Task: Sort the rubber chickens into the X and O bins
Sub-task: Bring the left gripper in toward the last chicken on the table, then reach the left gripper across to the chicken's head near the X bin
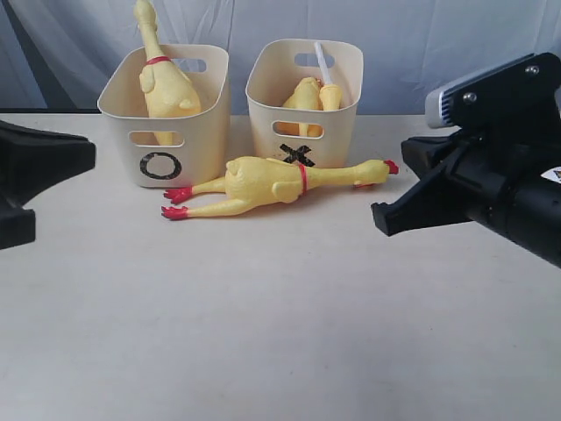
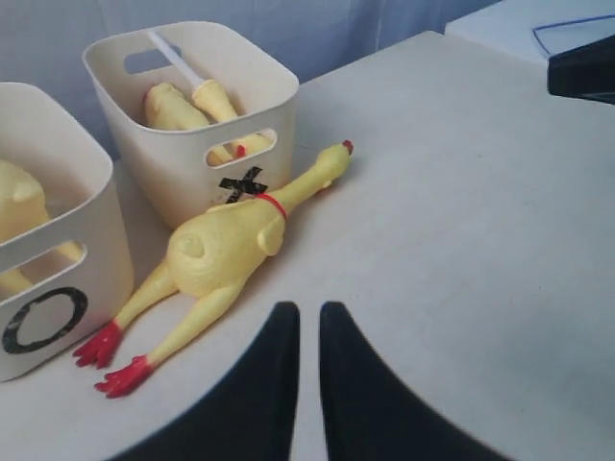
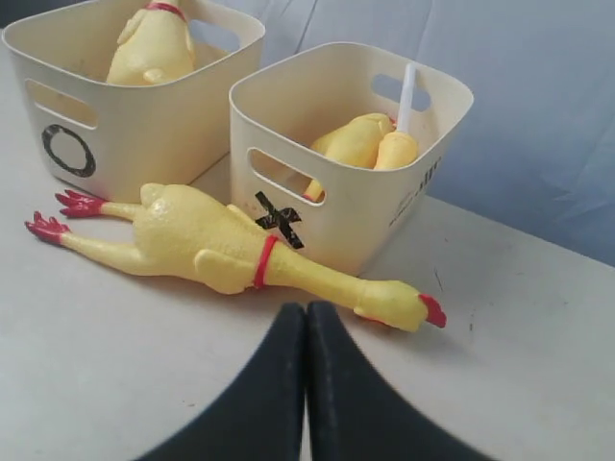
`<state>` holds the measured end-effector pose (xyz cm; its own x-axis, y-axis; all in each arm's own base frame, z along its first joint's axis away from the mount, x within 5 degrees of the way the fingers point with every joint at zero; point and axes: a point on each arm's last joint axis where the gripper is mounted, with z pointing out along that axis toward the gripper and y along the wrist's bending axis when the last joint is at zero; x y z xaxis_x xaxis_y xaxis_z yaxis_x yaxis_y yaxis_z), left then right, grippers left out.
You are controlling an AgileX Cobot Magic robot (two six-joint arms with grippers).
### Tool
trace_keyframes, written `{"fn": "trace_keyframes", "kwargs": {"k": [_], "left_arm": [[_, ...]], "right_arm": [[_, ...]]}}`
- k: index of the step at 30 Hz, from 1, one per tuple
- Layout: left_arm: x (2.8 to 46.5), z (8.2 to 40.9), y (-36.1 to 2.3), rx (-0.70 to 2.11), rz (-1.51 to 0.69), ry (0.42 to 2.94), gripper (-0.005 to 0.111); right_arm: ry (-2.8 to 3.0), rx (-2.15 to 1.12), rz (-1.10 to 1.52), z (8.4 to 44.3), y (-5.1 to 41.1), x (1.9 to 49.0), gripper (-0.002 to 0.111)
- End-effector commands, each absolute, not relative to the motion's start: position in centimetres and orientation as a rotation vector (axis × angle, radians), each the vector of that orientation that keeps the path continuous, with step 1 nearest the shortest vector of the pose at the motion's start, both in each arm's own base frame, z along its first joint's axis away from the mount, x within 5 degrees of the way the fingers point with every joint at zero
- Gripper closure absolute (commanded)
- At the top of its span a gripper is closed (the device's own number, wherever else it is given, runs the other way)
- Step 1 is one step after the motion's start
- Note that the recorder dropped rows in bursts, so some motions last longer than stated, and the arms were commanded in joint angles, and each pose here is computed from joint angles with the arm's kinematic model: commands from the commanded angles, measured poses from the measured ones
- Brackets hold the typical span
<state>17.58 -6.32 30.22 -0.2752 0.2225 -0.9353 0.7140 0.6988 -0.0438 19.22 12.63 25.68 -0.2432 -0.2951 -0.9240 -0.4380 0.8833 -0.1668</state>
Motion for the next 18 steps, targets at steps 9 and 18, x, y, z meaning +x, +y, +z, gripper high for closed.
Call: {"fn": "trace_keyframes", "kwargs": {"k": [9, 18], "left_arm": [[23.3, 25.7, -13.6, 1.148, -0.338, 1.785, 0.057], [27.0, 23.0, -20.0, 1.342, -0.186, 1.732, 0.057]], "right_arm": [[1.915, -0.215, 0.115, 25.5, 11.0, 19.7, 0.109], [1.926, -0.127, 0.112, 25.6, 10.5, 19.7, 0.109]]}}
